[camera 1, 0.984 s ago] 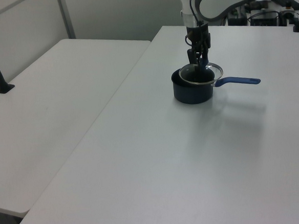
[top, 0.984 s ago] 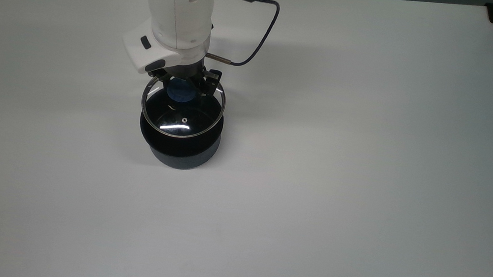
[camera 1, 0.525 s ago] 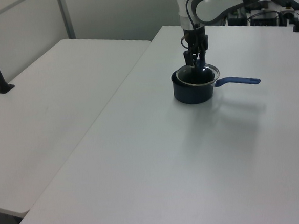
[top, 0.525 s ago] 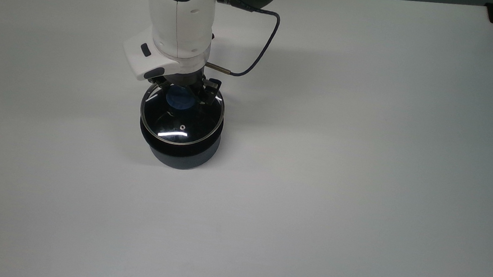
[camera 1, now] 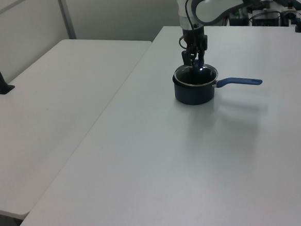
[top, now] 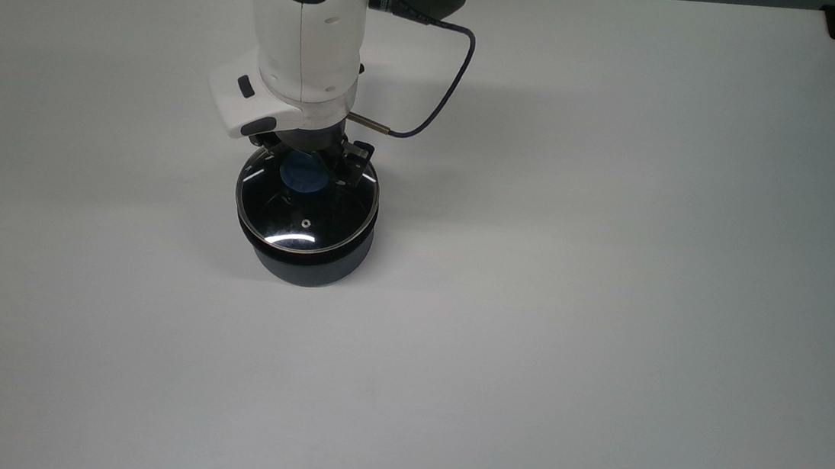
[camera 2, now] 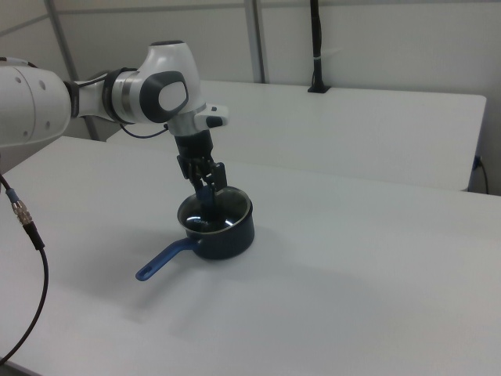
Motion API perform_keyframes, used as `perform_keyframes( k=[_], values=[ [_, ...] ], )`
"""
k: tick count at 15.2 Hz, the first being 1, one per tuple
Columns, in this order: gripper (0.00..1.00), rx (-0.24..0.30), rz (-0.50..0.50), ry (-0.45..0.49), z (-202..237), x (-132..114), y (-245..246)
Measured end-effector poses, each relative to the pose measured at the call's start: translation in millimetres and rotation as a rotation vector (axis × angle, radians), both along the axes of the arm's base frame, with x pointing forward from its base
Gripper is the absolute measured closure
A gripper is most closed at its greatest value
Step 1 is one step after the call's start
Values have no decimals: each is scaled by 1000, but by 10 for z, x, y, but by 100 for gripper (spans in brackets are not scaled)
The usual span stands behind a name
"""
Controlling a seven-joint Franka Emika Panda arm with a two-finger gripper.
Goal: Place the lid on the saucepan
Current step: 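Lower the lid onto the saucepan rim and open the gripper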
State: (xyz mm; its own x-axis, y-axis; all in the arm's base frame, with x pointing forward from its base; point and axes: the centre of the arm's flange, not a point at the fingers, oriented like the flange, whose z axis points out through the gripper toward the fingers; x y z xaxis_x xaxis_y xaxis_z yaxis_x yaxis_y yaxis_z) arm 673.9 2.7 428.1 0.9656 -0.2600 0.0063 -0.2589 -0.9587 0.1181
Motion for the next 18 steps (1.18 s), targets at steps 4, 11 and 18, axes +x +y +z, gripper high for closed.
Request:
perform_keyframes(
  k=[4,11,18],
  values=[
    [34,-2,-4,-6,3,31,8],
    [34,-6,-4,0,-61,63,16],
    [0,-8,-5,4,-95,72,18]
  ],
)
